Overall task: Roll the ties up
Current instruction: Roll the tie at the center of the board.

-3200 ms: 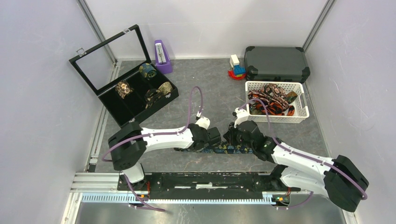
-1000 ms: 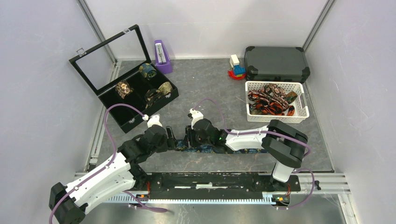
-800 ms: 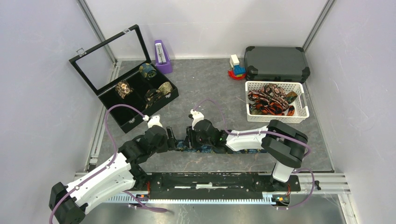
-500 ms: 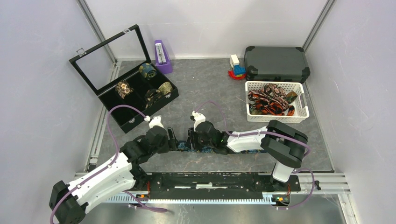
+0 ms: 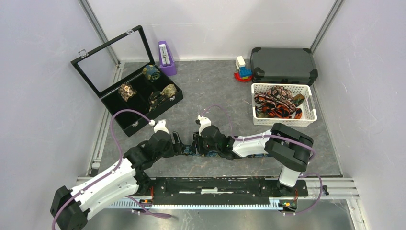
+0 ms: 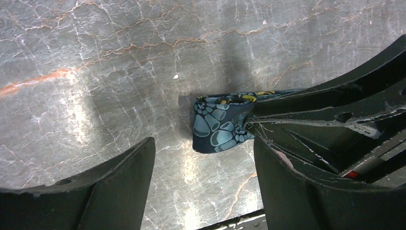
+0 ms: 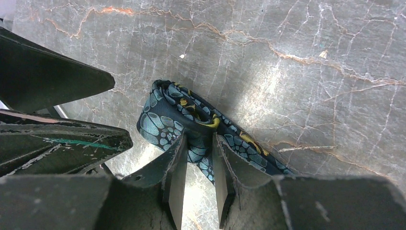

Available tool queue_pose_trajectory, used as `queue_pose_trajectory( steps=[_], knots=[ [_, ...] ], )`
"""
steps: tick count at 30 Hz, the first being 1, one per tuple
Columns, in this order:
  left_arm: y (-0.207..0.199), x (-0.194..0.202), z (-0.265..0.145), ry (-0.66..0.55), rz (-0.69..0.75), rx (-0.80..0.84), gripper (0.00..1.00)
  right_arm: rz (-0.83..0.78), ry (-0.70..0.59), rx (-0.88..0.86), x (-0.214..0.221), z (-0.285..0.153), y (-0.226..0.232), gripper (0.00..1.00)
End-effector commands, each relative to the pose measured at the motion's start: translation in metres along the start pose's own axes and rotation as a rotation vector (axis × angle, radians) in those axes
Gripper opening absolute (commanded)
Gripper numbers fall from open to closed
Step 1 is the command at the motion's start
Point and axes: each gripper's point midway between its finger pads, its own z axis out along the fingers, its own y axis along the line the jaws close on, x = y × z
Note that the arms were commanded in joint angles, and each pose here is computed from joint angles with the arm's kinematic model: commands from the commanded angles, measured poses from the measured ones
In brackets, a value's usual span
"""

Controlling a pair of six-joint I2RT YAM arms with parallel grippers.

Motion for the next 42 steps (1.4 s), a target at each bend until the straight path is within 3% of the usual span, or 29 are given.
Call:
queue_pose_trajectory(
  steps=[1, 42],
  knots=[
    [-0.014, -0.006, 0.003, -0.036, -0.007, 0.082, 0.81, 0.009, 0.014, 0.009, 0.013, 0.003, -0.007, 0.32],
    [-0.016, 0.011, 0.035, -0.055, -0.072, 0.202, 0.53, 0.017, 0.024, 0.016, 0.010, 0.005, -0.022, 0.32]
  ],
)
